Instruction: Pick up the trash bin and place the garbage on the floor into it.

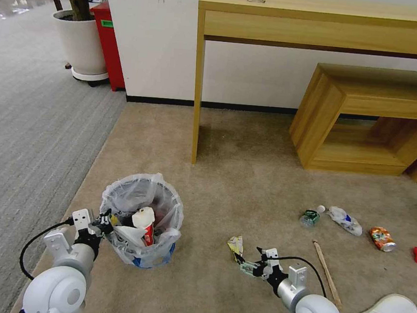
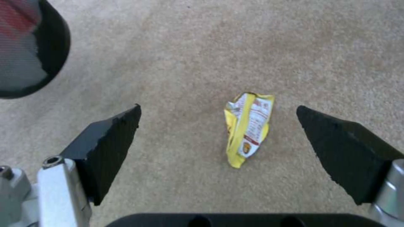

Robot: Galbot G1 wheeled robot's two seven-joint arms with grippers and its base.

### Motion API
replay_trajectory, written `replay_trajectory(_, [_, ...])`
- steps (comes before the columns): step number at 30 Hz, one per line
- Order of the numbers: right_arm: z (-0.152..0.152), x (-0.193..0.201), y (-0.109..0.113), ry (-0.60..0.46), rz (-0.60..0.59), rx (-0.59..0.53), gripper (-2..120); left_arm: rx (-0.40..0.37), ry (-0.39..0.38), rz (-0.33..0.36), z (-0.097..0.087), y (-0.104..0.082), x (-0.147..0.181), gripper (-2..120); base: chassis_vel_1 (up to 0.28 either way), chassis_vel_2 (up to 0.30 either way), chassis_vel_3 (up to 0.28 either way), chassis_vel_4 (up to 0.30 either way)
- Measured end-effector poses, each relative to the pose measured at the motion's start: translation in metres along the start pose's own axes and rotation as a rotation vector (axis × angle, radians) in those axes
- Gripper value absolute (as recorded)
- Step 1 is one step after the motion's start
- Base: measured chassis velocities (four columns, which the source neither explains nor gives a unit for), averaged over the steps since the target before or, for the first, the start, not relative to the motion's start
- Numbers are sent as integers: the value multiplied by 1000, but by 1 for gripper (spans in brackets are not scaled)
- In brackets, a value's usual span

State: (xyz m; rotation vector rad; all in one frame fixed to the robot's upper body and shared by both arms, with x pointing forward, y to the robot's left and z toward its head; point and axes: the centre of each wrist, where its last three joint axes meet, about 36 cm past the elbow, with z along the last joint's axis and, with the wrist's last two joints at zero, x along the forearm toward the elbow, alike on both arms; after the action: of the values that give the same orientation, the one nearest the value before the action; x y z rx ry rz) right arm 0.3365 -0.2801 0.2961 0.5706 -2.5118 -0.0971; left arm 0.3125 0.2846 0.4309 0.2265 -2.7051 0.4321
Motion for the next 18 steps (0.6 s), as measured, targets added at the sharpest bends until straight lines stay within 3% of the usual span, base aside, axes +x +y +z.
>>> replay_trajectory(18, [19,-19,-14,46,80,23,88,4,-13,13,-5,-4,7,1,0,0,0,0])
